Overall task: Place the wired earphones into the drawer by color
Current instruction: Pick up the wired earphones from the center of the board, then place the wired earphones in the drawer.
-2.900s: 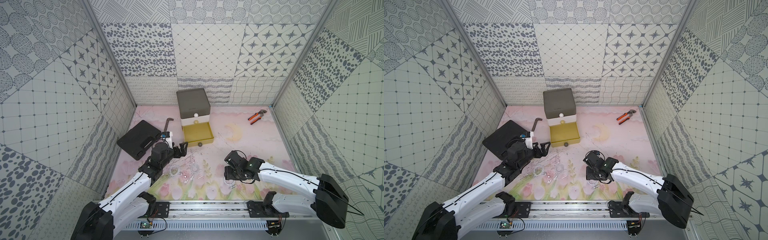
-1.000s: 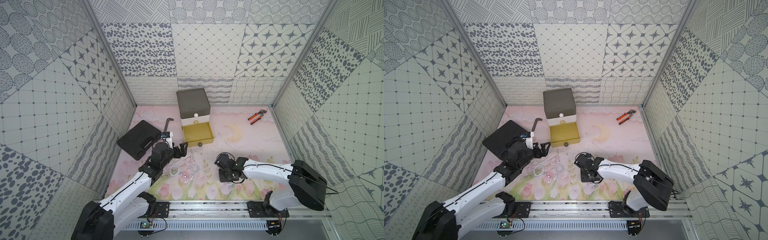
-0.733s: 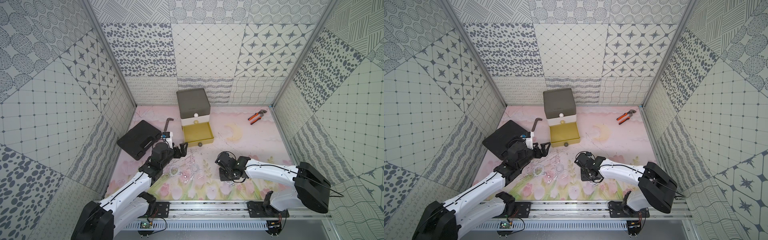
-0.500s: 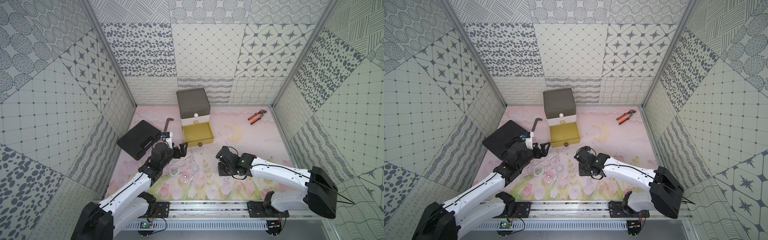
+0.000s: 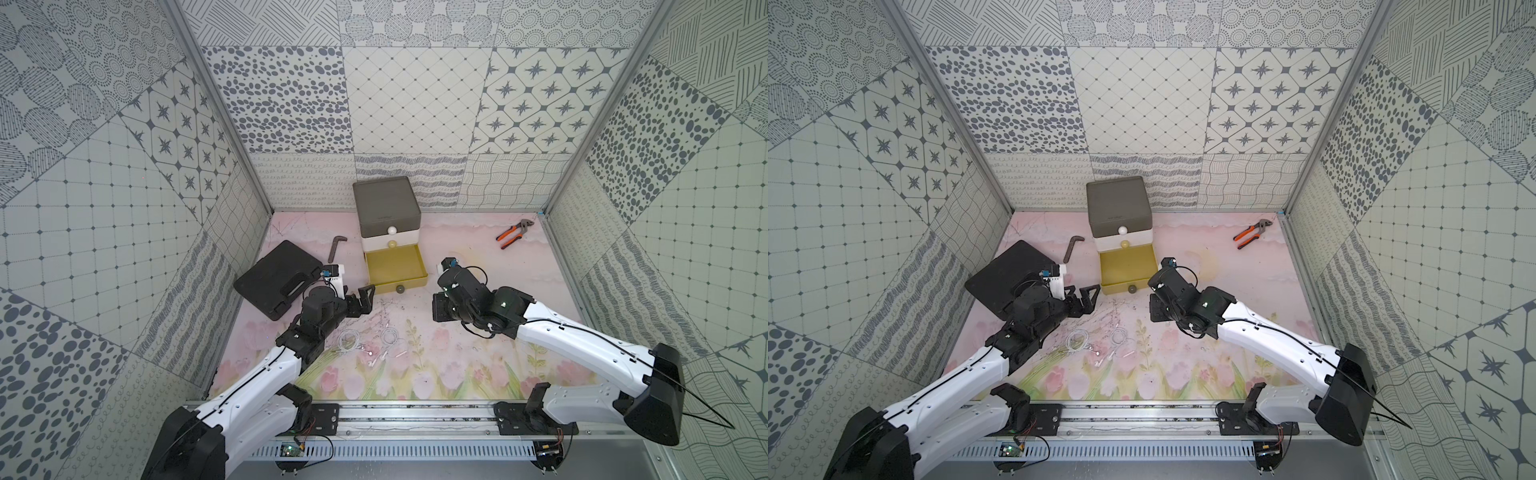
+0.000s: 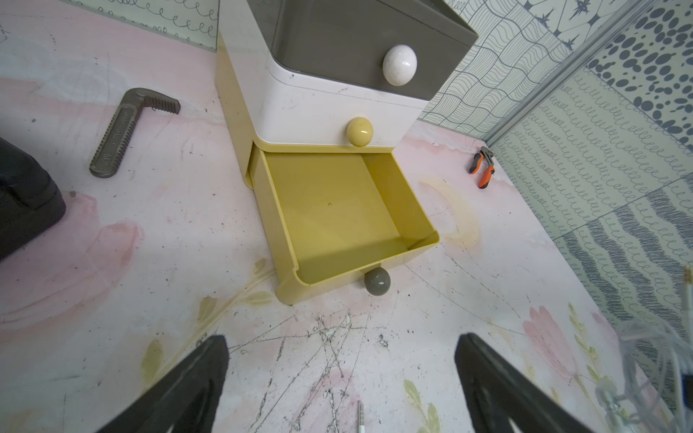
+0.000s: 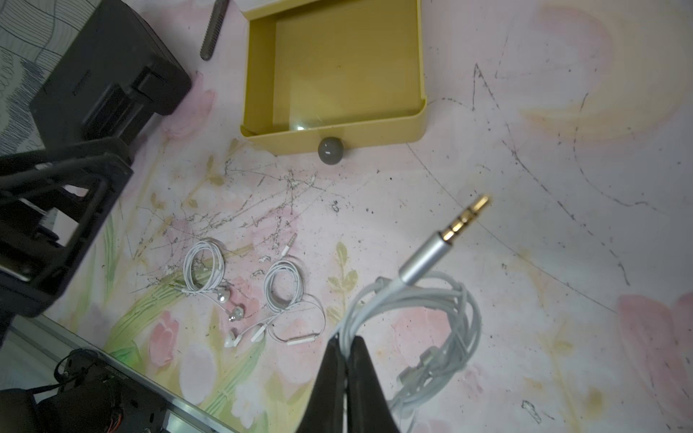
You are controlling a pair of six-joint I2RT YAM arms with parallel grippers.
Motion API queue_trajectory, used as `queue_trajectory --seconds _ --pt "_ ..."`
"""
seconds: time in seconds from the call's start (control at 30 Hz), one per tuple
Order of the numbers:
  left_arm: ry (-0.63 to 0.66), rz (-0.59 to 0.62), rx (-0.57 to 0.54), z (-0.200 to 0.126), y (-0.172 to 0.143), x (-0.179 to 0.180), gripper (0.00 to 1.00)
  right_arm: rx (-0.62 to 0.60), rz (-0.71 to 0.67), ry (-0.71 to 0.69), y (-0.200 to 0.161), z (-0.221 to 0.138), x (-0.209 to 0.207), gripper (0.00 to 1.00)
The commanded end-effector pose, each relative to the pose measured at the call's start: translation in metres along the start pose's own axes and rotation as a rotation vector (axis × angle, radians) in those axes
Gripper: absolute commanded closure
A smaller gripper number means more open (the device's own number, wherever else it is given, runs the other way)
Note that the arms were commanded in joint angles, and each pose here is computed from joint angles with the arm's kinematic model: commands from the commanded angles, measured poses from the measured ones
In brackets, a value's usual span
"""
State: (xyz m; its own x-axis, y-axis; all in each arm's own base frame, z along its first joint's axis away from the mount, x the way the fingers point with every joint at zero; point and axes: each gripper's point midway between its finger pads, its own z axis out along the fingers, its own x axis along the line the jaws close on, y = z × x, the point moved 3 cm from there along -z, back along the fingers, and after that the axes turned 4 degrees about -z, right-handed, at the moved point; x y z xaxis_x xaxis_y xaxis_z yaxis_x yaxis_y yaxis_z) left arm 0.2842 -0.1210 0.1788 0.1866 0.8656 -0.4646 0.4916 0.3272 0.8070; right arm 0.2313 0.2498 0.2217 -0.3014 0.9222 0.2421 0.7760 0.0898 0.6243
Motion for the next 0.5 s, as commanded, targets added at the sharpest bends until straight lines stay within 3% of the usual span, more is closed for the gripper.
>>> queue_trajectory --seconds 0.0,0.47 --pt "0.008 0.024 -0.022 -0.001 0.003 0.001 0.01 -0.101 -0.037 0.038 0.034 0.008 0.014 1.00" --pt "0.022 0.019 -0.050 -0.005 0.005 0.004 0.01 -0.296 -0.006 0.144 0.113 0.084 0.052 1.00"
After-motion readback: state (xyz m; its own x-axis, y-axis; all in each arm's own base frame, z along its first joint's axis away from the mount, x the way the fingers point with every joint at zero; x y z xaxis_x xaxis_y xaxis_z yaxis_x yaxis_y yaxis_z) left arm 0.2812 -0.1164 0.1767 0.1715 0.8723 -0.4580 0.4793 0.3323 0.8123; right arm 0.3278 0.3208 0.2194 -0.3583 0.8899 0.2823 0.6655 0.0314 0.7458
